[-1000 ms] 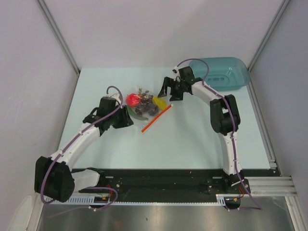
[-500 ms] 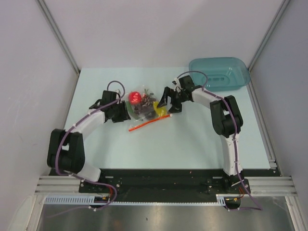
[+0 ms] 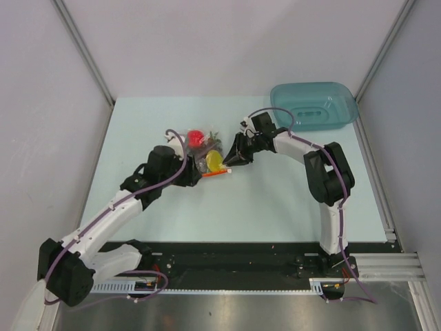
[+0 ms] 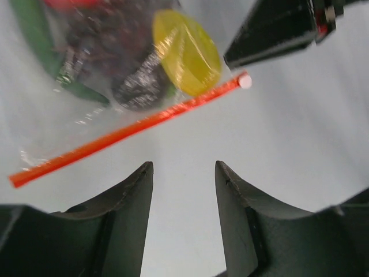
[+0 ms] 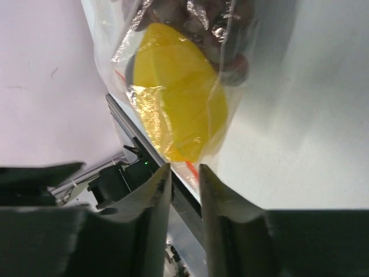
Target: Open the zip-top bag and remove the fake food
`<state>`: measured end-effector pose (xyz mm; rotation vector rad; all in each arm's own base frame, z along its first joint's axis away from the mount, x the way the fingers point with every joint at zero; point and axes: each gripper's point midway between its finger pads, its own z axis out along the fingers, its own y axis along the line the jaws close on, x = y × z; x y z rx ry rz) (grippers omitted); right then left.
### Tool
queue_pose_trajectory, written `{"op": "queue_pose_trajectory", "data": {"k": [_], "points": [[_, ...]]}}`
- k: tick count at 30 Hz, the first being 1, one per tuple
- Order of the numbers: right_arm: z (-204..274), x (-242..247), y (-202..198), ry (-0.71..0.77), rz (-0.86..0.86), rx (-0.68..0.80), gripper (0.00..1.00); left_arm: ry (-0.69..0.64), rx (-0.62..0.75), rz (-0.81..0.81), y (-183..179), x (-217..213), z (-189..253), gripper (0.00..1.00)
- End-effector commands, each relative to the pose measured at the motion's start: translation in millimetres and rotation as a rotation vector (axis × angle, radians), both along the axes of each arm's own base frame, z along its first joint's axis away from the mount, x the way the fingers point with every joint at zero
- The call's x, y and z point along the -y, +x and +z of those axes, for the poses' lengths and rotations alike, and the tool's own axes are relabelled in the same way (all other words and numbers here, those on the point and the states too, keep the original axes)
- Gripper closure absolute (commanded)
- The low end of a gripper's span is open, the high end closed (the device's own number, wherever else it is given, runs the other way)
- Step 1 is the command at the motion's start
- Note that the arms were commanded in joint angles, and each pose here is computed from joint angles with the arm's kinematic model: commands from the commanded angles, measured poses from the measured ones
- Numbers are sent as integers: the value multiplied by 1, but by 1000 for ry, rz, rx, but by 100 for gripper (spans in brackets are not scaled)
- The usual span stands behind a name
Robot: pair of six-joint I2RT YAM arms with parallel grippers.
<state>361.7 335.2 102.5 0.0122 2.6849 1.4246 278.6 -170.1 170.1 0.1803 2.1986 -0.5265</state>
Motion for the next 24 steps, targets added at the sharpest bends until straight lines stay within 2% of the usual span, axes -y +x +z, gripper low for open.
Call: {"op": "queue_pose_trajectory", "data": {"k": [1, 2, 4, 5, 8, 13, 18, 24], "points": [[31, -11, -13, 67, 43, 36, 77, -31, 35, -146, -22, 34, 8, 49], [33, -12, -14, 72, 41, 31, 80, -12, 46, -167, -25, 37, 6, 49], [37, -16, -16, 82, 44, 26, 96, 15, 61, -216, -35, 48, 6, 45], [38, -17, -18, 83, 37, 9, 100, 23, 76, -233, -36, 52, 8, 43], [47, -17, -23, 87, 25, -23, 100, 92, 138, -329, -46, 69, 10, 32], [76, -15, -29, 101, -44, -87, 100, 230, 209, -368, -36, 73, 6, 29], [89, -17, -35, 104, -98, -169, 100, 426, 329, -335, -9, 53, 5, 33], [102, -19, -39, 103, -166, -245, 100, 503, 472, -308, 12, 51, 39, 40]]}}
